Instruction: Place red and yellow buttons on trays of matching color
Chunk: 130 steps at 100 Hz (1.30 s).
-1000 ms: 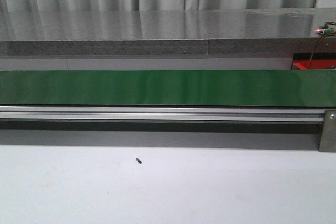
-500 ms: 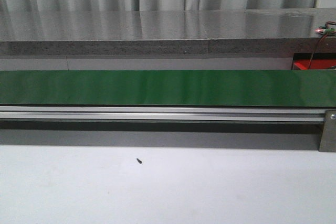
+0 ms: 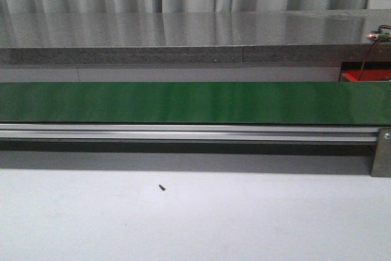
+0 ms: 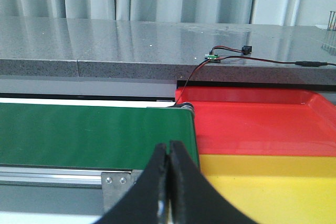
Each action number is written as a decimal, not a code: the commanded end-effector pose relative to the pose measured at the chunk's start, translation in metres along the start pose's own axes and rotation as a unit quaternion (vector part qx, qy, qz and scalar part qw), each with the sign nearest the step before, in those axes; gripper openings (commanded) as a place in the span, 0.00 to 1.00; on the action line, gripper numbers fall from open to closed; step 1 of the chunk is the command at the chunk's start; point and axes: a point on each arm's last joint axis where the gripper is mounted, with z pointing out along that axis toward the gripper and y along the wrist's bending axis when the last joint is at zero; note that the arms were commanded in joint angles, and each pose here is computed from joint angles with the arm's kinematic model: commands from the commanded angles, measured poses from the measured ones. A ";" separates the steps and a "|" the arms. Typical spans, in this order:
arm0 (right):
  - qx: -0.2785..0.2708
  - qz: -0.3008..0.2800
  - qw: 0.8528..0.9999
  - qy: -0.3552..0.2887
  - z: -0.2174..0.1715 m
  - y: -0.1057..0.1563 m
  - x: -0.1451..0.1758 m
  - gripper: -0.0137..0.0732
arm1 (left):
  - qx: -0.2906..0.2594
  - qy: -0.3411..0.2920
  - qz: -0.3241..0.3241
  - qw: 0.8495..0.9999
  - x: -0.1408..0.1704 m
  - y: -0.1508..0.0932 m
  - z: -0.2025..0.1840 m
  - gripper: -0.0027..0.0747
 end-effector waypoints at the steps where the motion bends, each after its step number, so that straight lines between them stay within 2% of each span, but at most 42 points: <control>1: -0.004 -0.004 0.998 -0.057 -0.003 0.001 -0.014 0.02 | -0.019 -0.019 -0.040 0.999 -0.020 0.009 0.006 0.84; 21: -0.004 -0.004 0.998 -0.057 -0.003 0.001 -0.014 0.02 | -0.064 0.050 -0.120 0.989 -0.024 0.039 0.035 0.84; 54: -0.004 -0.004 0.998 -0.057 -0.003 0.001 -0.014 0.02 | -0.095 0.159 -0.160 0.970 -0.018 0.068 0.097 0.84; 91: -0.004 -0.004 0.998 -0.057 -0.003 0.001 -0.014 0.02 | -0.105 0.200 -0.183 0.957 -0.012 0.085 0.151 0.84; 130: -0.004 -0.004 0.998 -0.057 -0.003 0.001 -0.014 0.02 | -0.115 0.188 -0.185 0.958 -0.007 0.094 0.173 0.83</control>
